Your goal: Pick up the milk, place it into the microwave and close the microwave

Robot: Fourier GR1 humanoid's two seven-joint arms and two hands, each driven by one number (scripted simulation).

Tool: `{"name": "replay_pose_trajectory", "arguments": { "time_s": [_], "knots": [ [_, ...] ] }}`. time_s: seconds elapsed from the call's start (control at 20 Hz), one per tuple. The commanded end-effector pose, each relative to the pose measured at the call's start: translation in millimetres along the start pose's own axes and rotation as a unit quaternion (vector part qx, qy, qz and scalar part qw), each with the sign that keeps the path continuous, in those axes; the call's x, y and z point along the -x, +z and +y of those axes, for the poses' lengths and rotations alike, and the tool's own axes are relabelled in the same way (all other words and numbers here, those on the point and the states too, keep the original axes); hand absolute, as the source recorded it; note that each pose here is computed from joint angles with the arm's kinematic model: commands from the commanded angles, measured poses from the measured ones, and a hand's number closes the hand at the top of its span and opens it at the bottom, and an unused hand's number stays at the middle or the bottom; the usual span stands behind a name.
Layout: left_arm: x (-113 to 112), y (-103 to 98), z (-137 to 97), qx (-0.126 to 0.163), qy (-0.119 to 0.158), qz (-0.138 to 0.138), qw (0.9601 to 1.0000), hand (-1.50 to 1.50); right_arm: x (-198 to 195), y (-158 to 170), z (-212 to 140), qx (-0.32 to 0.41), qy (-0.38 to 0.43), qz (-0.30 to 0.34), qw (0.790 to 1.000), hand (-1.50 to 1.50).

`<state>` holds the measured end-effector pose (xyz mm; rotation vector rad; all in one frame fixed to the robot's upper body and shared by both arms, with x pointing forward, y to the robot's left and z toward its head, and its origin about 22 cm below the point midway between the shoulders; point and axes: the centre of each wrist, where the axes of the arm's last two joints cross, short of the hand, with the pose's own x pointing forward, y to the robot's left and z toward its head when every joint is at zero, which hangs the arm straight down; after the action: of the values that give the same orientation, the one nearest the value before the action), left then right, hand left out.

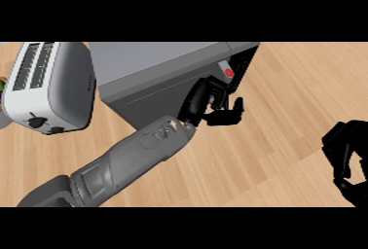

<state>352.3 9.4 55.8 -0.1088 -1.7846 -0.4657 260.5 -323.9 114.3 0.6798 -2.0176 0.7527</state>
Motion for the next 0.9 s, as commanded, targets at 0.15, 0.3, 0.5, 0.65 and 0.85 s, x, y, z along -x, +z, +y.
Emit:
{"name": "replay_pose_trajectory", "arguments": {
  "time_s": [0.15,0.3,0.5,0.65,0.85],
  "knots": [
    [-28,-13,-29,0.024,0.010,-0.036,0.9990,1.50,-7,-16,12,-0.063,-0.020,-0.034,0.997,1.50],
    [-27,-12,-29,0.012,0.010,-0.037,0.9992,1.50,-6,-16,20,-0.068,-0.030,-0.034,0.997,1.50],
    [-26,-11,-29,0.005,0.011,-0.039,0.9992,1.50,-10,-19,24,-0.077,-0.033,-0.033,0.996,1.50],
    [-24,-10,-28,-0.003,0.014,-0.038,0.9992,1.50,-15,-23,26,-0.081,-0.029,-0.037,0.996,1.50],
    [-19,-14,-14,-0.130,0.050,-0.009,0.9903,1.50,-13,-21,33,-0.072,-0.036,-0.036,0.996,1.50]
  ]
}}
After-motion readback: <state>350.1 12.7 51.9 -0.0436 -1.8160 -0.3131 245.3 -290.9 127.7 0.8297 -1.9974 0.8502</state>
